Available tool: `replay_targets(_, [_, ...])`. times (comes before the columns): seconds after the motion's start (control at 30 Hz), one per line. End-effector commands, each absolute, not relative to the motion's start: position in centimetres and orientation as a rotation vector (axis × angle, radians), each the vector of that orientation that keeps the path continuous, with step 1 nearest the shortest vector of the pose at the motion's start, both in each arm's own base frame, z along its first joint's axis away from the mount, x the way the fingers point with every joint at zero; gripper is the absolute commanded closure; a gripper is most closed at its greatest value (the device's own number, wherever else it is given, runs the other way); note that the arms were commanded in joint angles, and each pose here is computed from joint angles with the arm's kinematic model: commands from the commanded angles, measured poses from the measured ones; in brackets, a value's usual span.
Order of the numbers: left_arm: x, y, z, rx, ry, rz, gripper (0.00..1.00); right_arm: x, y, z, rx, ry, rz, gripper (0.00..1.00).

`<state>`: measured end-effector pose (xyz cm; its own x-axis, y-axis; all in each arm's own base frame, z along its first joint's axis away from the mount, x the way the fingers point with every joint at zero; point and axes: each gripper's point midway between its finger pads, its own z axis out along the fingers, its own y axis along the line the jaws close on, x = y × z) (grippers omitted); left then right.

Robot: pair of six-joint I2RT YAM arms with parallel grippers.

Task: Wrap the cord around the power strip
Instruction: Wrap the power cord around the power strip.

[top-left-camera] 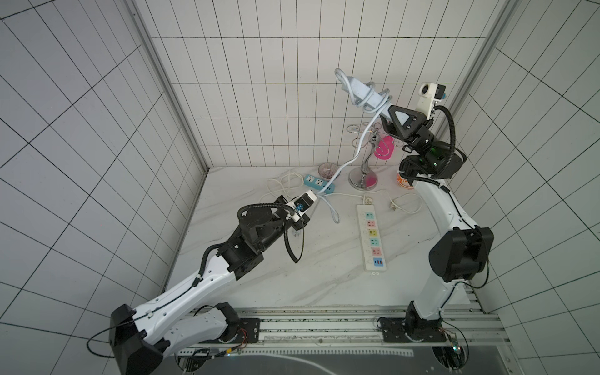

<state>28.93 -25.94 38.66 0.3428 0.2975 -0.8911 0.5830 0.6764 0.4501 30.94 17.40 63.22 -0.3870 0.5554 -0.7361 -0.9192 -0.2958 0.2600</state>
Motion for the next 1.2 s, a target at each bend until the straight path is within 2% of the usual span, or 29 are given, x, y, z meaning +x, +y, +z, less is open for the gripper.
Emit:
replay_targets(0.0, [30.5, -25.3, 40.5, 0.809, 1.196, -0.346, 1.0, 17.5, 16.5, 66.7, -1.053, 0.455, 1.762, 1.0])
replay_targets(0.2, [33.7, -24.1, 41.7, 0.759, 1.179, -0.397, 1.0, 13.3, 22.3, 65.3, -1.2, 0.579, 1.716, 1.0])
replay_targets(0.33, [34.5, -23.5, 42.4, 0.776, 1.162, -0.386, 1.0, 12.4, 26.1, 61.6, -1.251, 0.728, 1.709, 1.0])
replay_targets(0.5, [35.9, -21.6, 43.1, 0.784, 1.172, -0.345, 1.0, 12.2, 28.2, 57.1, -1.267, 0.906, 1.682, 1.0])
replay_targets(0.8, [35.7, -19.3, 44.8, 0.838, 1.174, -0.175, 1.0, 15.3, 30.1, 49.0, -1.236, 1.269, 1.599, 1.0])
replay_targets(1.17, [34.7, -17.5, 46.3, 0.913, 1.171, 0.048, 1.0, 20.7, 31.5, 38.4, -1.261, 1.763, 1.324, 1.0])
